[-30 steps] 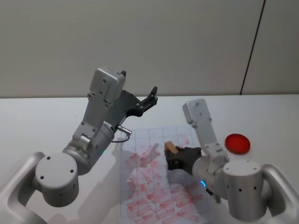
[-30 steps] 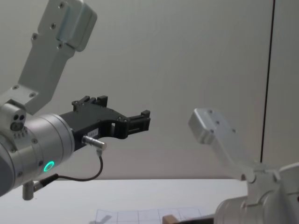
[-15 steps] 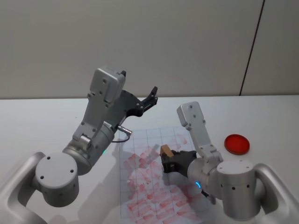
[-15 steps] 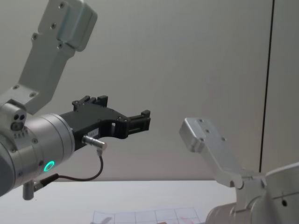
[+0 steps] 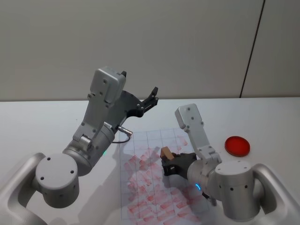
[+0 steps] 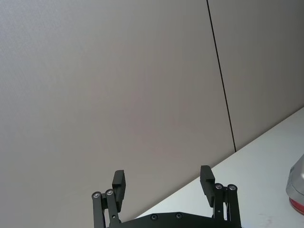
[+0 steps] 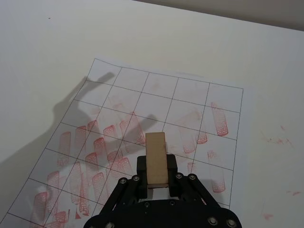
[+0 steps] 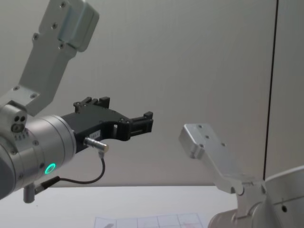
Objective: Use the one hand to pick up the stamp and affix it onto the A4 paper.
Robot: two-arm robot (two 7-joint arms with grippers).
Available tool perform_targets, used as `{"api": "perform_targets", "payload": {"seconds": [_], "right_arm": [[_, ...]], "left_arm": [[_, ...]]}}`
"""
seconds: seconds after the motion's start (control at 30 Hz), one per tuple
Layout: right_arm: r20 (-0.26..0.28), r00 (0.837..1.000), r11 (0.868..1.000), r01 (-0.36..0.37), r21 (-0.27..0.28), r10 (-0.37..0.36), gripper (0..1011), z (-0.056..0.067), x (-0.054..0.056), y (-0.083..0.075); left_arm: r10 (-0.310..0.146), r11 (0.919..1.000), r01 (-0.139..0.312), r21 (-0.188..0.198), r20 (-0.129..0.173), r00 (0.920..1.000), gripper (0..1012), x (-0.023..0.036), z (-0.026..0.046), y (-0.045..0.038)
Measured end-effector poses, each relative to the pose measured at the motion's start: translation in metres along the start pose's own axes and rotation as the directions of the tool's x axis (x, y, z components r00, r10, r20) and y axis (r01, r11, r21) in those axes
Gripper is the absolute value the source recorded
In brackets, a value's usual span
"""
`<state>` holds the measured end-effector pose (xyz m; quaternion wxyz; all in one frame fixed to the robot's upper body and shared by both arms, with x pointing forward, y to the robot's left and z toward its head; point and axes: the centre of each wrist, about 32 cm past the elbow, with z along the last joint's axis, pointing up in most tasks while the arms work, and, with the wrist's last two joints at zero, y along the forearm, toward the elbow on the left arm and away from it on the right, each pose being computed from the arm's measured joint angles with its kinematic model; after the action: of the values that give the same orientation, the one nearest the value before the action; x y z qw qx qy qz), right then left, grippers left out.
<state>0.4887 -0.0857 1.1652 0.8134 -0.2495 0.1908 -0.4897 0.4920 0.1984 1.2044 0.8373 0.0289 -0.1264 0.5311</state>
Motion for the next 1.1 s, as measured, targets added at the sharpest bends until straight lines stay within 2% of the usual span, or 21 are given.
{"api": "perform_targets", "payload": {"seconds": [0.3, 0.63, 0.8, 0.97, 1.1], "right_arm": [[0.033, 0.999, 1.000, 0.003, 0.000, -0.003, 219, -0.001, -0.001, -0.001], [0.073, 0.997, 0.998, 0.014, 0.057, -0.018, 219, 0.002, -0.003, -0.011], [0.092, 0.995, 0.989, 0.029, 0.142, -0.043, 219, 0.013, -0.002, -0.024], [0.088, 0.993, 0.978, 0.064, 0.197, -0.082, 219, 0.018, 0.003, -0.035], [0.074, 0.991, 0.971, 0.094, 0.220, -0.113, 219, 0.020, 0.008, -0.042]], "left_arm": [[0.000, 1.0000, 0.000, 0.000, 0.000, 1.0000, 1001, 0.0000, 0.0000, 0.0000], [0.000, 1.0000, 0.000, 0.000, 0.000, 1.0000, 1001, 0.0000, 0.0000, 0.0000], [0.000, 1.0000, 0.000, 0.000, 0.000, 1.0000, 1001, 0.0000, 0.0000, 0.0000], [0.000, 1.0000, 0.000, 0.000, 0.000, 1.0000, 1001, 0.0000, 0.0000, 0.0000], [0.000, 1.0000, 0.000, 0.000, 0.000, 1.0000, 1001, 0.0000, 0.0000, 0.0000]]}}
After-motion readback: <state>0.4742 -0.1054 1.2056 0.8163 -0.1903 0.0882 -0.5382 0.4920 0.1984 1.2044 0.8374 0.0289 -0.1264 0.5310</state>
